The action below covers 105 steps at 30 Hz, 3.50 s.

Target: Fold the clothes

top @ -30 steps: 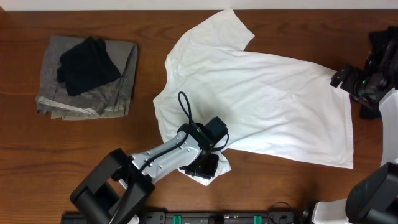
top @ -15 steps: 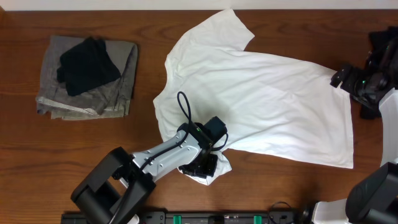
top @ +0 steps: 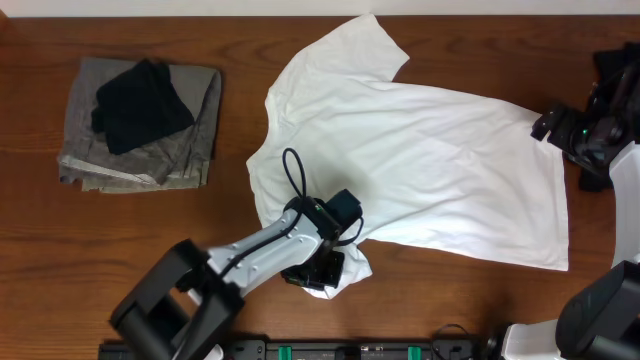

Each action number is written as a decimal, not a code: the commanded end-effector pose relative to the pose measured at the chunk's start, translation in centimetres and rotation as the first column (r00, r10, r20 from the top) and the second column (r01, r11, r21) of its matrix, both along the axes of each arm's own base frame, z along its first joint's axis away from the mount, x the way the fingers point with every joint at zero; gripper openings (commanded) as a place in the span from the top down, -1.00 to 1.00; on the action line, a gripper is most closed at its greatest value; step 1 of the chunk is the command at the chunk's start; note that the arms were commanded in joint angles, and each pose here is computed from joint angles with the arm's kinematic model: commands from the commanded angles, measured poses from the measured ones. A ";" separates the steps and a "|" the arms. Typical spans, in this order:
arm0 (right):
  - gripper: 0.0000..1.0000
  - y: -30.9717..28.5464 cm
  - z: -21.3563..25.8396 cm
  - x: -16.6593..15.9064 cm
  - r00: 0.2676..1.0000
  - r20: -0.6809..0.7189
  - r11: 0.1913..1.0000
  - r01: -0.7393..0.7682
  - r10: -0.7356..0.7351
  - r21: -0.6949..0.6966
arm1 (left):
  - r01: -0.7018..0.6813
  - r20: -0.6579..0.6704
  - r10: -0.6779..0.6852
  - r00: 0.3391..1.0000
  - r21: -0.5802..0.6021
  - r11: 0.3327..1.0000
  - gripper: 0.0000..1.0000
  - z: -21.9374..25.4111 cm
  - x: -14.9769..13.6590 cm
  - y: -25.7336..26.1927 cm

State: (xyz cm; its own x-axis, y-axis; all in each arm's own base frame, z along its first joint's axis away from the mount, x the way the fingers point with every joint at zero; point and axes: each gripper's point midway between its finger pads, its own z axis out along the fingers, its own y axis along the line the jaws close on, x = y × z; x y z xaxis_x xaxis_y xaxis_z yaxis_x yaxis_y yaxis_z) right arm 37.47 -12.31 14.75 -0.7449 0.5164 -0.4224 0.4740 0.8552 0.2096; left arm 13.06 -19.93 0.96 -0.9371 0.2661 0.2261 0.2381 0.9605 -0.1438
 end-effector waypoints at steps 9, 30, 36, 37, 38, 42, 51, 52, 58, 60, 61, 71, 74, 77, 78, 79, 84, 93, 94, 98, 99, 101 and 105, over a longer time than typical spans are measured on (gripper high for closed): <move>-0.99 0.2 0.5 0.3 1.000 0.011 1.000 -0.014 0.014 -0.008 | -0.005 0.075 0.003 0.997 0.015 1.000 0.88 3.6 0.0 1.5; -0.98 0.2 0.5 0.3 1.000 0.011 1.000 -0.014 0.014 -0.008 | -0.104 -0.010 0.111 0.994 0.285 0.953 0.88 2.3 -3.7 7.6; -0.98 0.2 0.5 0.3 1.000 0.011 1.000 -0.014 0.014 -0.008 | -0.108 -0.077 0.136 0.988 0.292 0.950 0.86 1.6 -5.6 8.0; -0.98 0.2 0.5 0.3 1.000 0.011 1.000 -0.014 0.014 -0.008 | -0.110 -0.090 0.142 0.986 0.287 0.951 0.84 1.6 -5.8 7.9; -0.99 0.2 0.5 0.3 1.000 0.011 1.000 -0.014 0.014 -0.008 | -0.112 -0.097 0.145 0.985 0.281 0.953 0.81 1.6 -5.9 7.8; -0.99 0.2 0.5 0.3 1.000 0.011 1.000 -0.014 0.014 -0.008 | -0.112 -0.101 0.145 0.984 0.280 0.954 0.79 2.3 -5.8 7.5; -0.98 0.2 0.5 0.3 1.000 0.011 1.000 -0.014 0.014 -0.008 | -0.087 0.011 0.086 0.996 0.107 0.990 0.87 5.0 -2.4 3.9; -0.99 0.2 0.5 0.3 1.000 0.011 1.000 -0.014 0.014 -0.008 | -0.070 0.029 0.067 0.997 0.080 0.994 0.88 4.8 -2.0 3.4; -0.98 0.2 0.5 0.3 1.000 0.011 1.000 -0.014 0.014 -0.008 | -0.053 0.071 0.051 0.996 0.027 0.998 0.88 3.3 -0.6 2.0; -0.99 0.2 0.5 0.3 1.000 0.011 1.000 -0.014 0.014 -0.008 | -0.043 0.072 0.041 0.997 0.028 0.999 0.88 2.9 -0.4 1.8; -0.98 0.2 0.5 0.3 1.000 0.011 1.000 -0.014 0.014 -0.008 | -0.041 0.071 0.039 0.997 0.029 0.999 0.88 2.7 -0.3 1.7; -0.99 0.2 0.5 0.3 1.000 0.011 1.000 -0.014 0.014 -0.008 | 0.061 0.029 -0.062 0.998 0.032 0.998 0.88 2.0 -1.5 1.4; -0.99 0.2 0.5 0.3 1.000 0.011 1.000 -0.014 0.014 -0.008 | 0.088 0.025 -0.088 0.996 0.034 0.996 0.88 2.0 -1.9 1.3; -0.99 0.2 0.5 0.3 1.000 0.011 1.000 -0.014 0.014 -0.008 | 0.108 0.020 -0.109 0.994 0.039 0.993 0.88 1.9 -2.4 1.3; -0.99 0.2 0.5 0.3 1.000 0.011 1.000 -0.014 0.014 -0.008 | 0.112 0.018 -0.112 0.993 0.041 0.993 0.88 1.8 -2.5 1.3; -0.98 0.2 0.5 0.3 1.000 0.011 1.000 -0.014 0.014 -0.008 | 0.115 0.016 -0.115 0.993 0.045 0.992 0.88 1.8 -2.7 1.4; -0.99 0.2 0.5 0.3 1.000 0.011 1.000 -0.014 0.014 -0.008 | 0.119 0.006 -0.120 0.993 0.058 0.991 0.88 1.2 -3.1 2.0; -0.98 0.2 0.5 0.3 1.000 0.011 1.000 -0.014 0.014 -0.008 | 0.135 0.040 -0.141 0.989 0.122 0.983 0.28 0.4 -2.7 3.5; -0.99 0.2 0.5 0.3 1.000 0.011 1.000 -0.014 0.014 -0.008 | 0.135 0.047 -0.142 0.989 0.127 0.983 0.27 0.4 -2.6 3.5; -0.99 0.2 0.5 0.3 1.000 0.011 1.000 -0.014 0.014 -0.008 | 0.136 0.049 -0.144 0.988 0.133 0.982 0.25 0.4 -2.5 3.7; -0.99 0.2 0.5 0.3 1.000 0.011 1.000 -0.014 0.014 -0.008 | 0.137 0.045 -0.144 0.989 0.135 0.981 0.25 0.3 -2.6 3.8; -0.99 0.2 0.5 0.3 1.000 0.011 1.000 -0.014 0.014 -0.008 | 0.141 0.036 -0.147 0.988 0.143 0.980 0.26 0.1 -2.9 4.1; -0.99 0.2 0.5 0.3 1.000 0.011 1.000 -0.014 0.014 -0.008 | 0.185 0.007 -0.189 0.982 0.156 0.970 0.26 -0.1 -3.6 5.0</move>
State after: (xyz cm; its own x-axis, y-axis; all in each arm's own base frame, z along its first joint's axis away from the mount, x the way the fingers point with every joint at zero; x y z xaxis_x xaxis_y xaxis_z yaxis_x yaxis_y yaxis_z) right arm 37.47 -12.31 14.75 -0.7449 0.5164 -0.4224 0.4740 0.8552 0.2096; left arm 9.95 -15.94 1.27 -0.9001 0.3695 0.2310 0.3768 0.9262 -0.0133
